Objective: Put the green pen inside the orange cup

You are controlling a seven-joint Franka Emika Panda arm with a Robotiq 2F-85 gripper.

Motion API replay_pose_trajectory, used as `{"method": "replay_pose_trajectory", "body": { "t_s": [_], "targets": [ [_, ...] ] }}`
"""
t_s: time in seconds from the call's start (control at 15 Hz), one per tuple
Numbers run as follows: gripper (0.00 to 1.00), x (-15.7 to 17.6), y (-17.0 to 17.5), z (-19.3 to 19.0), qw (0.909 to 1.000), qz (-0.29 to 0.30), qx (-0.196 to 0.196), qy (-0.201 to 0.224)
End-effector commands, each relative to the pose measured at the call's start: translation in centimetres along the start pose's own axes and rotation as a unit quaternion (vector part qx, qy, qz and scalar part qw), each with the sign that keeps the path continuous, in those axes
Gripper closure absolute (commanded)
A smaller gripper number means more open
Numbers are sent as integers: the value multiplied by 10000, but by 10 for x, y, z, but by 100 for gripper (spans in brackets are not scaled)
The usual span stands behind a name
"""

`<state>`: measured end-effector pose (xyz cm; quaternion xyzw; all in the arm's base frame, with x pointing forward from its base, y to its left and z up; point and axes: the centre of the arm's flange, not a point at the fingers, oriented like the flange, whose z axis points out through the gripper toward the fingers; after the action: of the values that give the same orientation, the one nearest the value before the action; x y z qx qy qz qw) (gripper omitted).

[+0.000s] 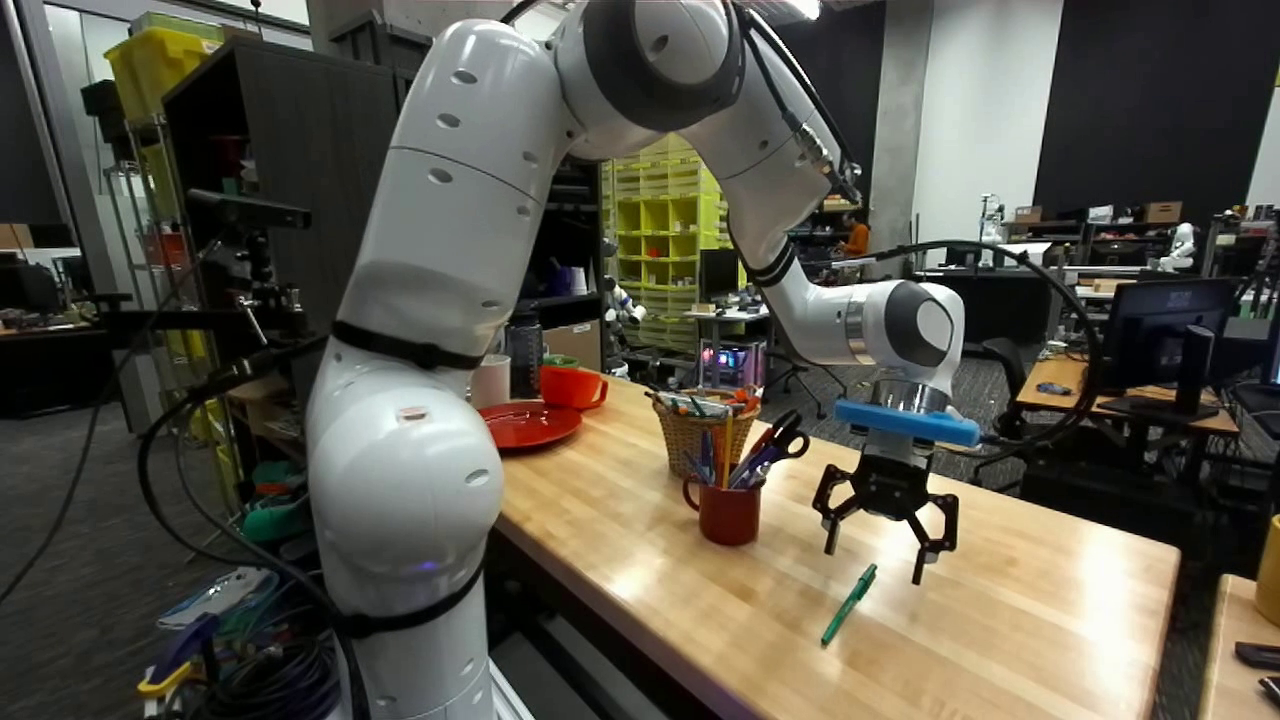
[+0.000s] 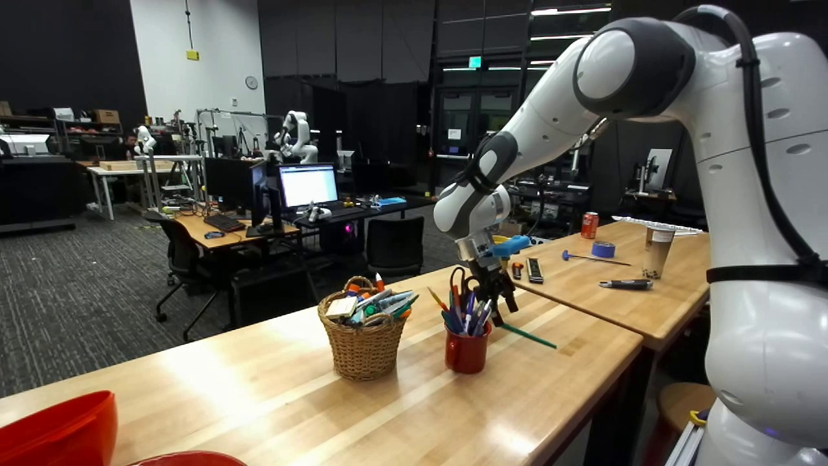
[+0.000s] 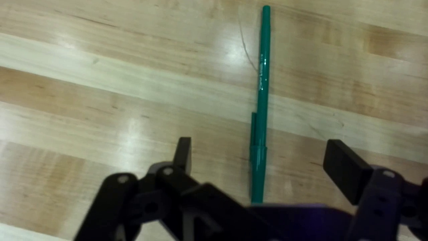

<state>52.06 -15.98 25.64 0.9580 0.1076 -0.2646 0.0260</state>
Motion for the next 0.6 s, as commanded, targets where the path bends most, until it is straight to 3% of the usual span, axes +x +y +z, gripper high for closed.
{"method": "replay_pose_trajectory", "body": {
  "t_s": [0.0,0.2,0.53],
  "targets": [
    [22,8,5,1,10000,42,-35,-20],
    [39,10,8,5,10000,43,-2,-42],
    [77,6,7,3,10000,59,-47,-37]
  ]
}}
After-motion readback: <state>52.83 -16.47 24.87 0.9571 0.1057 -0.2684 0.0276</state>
